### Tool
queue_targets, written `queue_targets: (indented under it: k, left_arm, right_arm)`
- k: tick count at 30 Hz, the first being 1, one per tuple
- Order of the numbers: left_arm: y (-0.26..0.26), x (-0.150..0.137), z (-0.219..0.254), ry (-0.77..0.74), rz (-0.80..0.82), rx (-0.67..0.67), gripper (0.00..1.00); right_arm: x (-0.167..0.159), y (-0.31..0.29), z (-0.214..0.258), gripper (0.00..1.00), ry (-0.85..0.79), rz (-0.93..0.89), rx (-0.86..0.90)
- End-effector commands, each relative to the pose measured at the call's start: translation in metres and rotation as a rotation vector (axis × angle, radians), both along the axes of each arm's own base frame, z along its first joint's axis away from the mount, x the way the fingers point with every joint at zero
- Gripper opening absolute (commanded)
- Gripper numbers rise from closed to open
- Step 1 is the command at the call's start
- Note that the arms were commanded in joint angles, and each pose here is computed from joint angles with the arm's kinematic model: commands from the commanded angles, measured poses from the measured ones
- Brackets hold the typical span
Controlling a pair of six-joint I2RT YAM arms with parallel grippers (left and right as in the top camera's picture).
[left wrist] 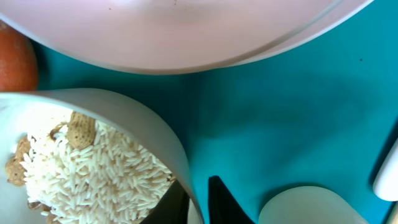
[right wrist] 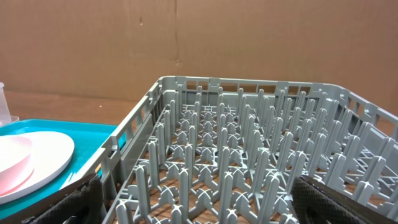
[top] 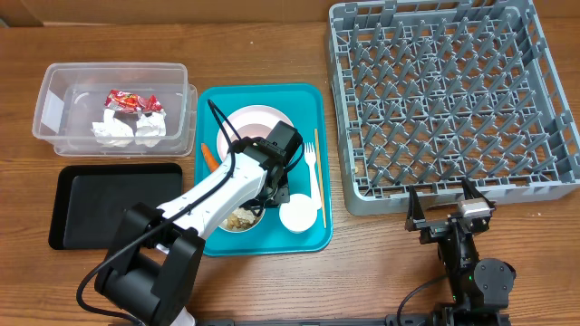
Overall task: Sort waste into correct bins and load items into the dishwasher
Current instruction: 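Lower the left gripper onto the white rice bowl rim and grasp it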
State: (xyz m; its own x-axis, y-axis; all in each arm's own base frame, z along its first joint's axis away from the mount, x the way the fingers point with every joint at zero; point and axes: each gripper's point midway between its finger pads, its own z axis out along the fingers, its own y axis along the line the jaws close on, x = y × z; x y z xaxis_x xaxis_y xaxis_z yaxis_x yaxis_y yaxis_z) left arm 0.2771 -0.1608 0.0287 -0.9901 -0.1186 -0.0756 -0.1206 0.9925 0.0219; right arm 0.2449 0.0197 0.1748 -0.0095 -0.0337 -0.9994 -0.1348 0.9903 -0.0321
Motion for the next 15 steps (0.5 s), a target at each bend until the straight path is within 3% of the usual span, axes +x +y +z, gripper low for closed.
queue_targets:
  k: [1, 3, 15]
  left_arm:
    - [0.0023, -0.0031, -0.0064, 0.019, 0.013, 0.005, 0.08]
    - [0.0022, -0.0029, -0.0063, 0.019, 0.013, 0.005, 0.04]
    - [0.0056, -0.0086, -0.0062, 0.042, 0.008, 0.019, 0.04]
  right_arm:
    - [0.0000, -0.0005, -0.0015, 1.00, -0.004, 0.000, 0.007]
    - [0.0000, -0.0005, -0.0015, 1.00, -0.004, 0.000, 0.007]
    - [0.0000, -0.0005, -0.0015, 1.00, -0.004, 0.000, 0.007]
